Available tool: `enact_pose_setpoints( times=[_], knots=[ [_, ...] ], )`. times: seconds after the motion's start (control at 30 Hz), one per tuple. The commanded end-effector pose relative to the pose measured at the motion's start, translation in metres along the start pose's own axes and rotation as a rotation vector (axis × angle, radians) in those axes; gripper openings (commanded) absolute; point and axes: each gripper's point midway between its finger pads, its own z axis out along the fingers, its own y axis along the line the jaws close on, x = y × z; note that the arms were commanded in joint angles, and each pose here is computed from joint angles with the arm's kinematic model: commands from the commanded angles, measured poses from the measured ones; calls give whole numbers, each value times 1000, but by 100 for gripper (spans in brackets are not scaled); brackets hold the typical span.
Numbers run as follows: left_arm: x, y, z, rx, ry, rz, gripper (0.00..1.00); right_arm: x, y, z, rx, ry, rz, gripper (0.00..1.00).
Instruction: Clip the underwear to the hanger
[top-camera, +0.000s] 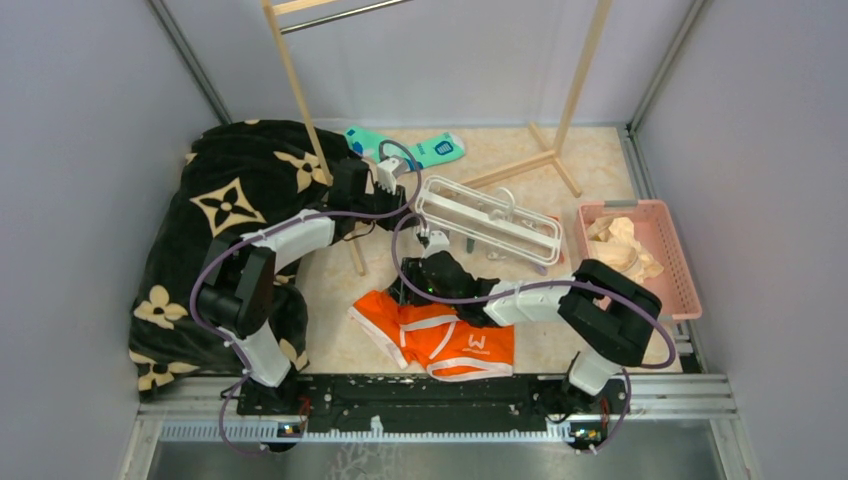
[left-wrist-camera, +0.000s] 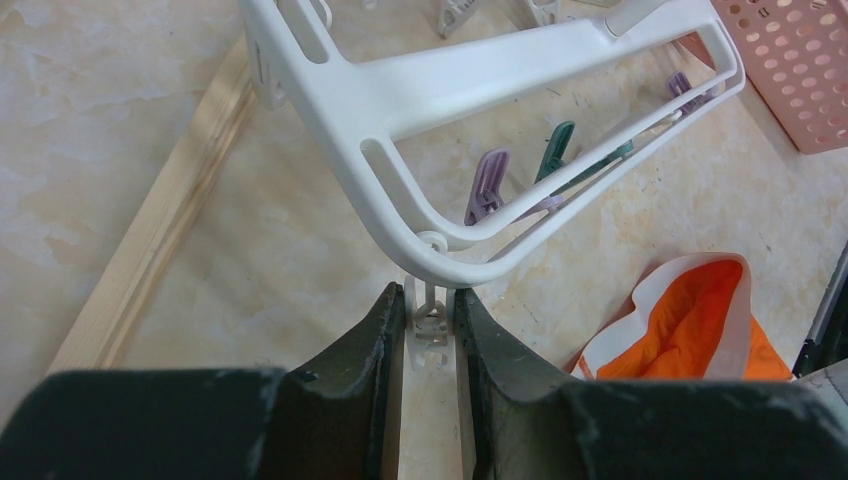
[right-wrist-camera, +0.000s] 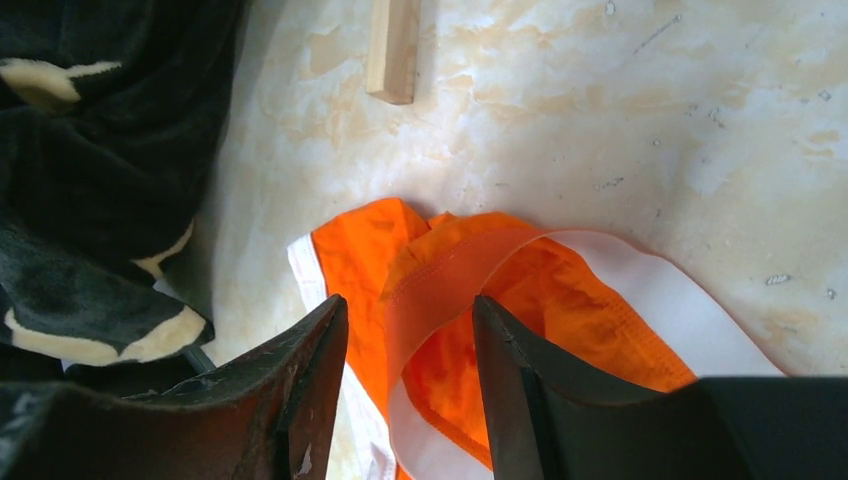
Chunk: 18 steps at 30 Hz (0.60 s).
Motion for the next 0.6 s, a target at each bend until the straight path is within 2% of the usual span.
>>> enact_pose_setpoints(
  times=[0.0, 0.33, 0.43, 0.57],
  knots=[
    [-36, -7, -10, 8, -83, 42, 0, -2, 4, -4, -4, -28, 14, 50],
    [-35, -6, -10, 6, -79, 41, 0, -8, 27, -4, -95, -54, -14, 52],
    [-37, -6, -10, 5, -81, 44, 0, -9, 33, -2, -115, -56, -32, 48],
    [-37, -6, -10, 4, -82, 43, 0, -10, 39, 2, -142, -64, -79, 35]
  ],
)
